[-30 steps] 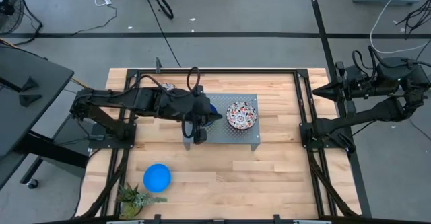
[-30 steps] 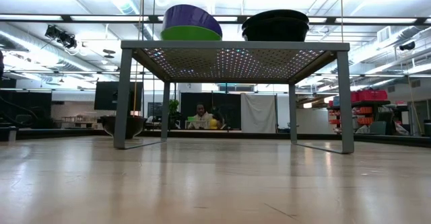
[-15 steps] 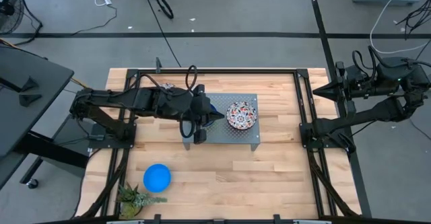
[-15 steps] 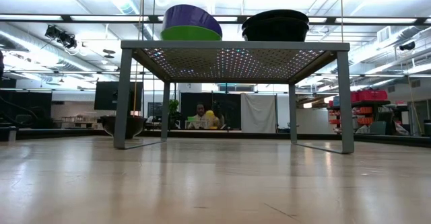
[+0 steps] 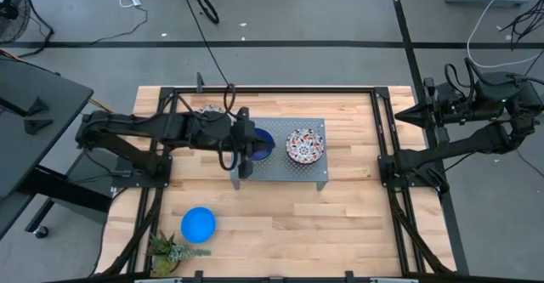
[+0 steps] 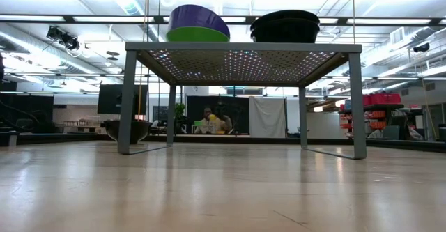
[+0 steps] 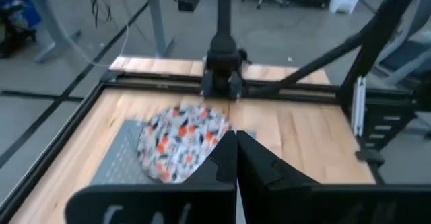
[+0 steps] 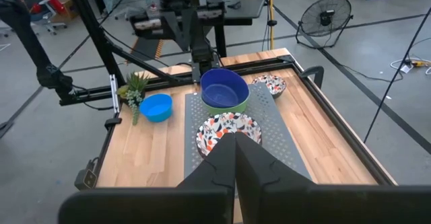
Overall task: Pick & Place Mini bowls
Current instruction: Stack the blue bowl on top of the green bowl on the shelf
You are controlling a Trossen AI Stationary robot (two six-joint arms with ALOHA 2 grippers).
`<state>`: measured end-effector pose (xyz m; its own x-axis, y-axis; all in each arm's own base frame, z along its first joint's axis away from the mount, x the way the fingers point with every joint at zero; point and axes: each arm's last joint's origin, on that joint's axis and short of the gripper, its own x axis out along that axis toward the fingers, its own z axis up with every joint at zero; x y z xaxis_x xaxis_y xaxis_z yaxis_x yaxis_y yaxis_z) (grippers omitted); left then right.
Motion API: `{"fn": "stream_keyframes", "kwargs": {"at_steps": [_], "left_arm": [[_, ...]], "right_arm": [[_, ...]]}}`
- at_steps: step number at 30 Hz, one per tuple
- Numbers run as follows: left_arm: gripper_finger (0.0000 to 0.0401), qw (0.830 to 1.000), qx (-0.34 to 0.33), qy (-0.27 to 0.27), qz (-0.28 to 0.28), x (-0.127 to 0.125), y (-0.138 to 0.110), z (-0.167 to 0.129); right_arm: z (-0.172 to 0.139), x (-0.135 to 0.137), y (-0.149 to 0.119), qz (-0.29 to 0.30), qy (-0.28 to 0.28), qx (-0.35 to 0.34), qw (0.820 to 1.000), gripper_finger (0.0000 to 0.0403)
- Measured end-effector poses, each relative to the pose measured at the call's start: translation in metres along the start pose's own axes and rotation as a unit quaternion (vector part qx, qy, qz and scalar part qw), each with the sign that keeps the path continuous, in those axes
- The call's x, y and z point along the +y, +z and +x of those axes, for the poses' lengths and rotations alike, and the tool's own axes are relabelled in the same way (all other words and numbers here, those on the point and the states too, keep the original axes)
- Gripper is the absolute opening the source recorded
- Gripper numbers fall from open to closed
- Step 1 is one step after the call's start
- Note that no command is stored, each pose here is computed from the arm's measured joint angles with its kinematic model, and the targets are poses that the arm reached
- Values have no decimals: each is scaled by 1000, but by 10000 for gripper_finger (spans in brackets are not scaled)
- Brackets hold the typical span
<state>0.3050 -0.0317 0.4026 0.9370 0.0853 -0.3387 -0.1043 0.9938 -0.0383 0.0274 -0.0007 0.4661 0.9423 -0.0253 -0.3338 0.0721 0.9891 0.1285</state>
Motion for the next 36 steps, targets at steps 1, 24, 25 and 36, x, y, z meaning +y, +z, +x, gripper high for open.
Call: {"fn": "stream_keyframes", "kwargs": {"at_steps": [1,24,25,36], "left_arm": [[1,1000,8,4,-1,3,-5,-1],[0,989,92,70,-96,28,-55,2],[0,988,99,72,-98,28,-56,2],[0,984,108,77,-120,28,-55,-17]], "right_arm": [[0,0,0,0,0,0,1000,6],[0,0,0,0,0,0,1000,6],[0,0,0,0,0,0,1000,6],[0,0,0,0,0,0,1000,6]]}}
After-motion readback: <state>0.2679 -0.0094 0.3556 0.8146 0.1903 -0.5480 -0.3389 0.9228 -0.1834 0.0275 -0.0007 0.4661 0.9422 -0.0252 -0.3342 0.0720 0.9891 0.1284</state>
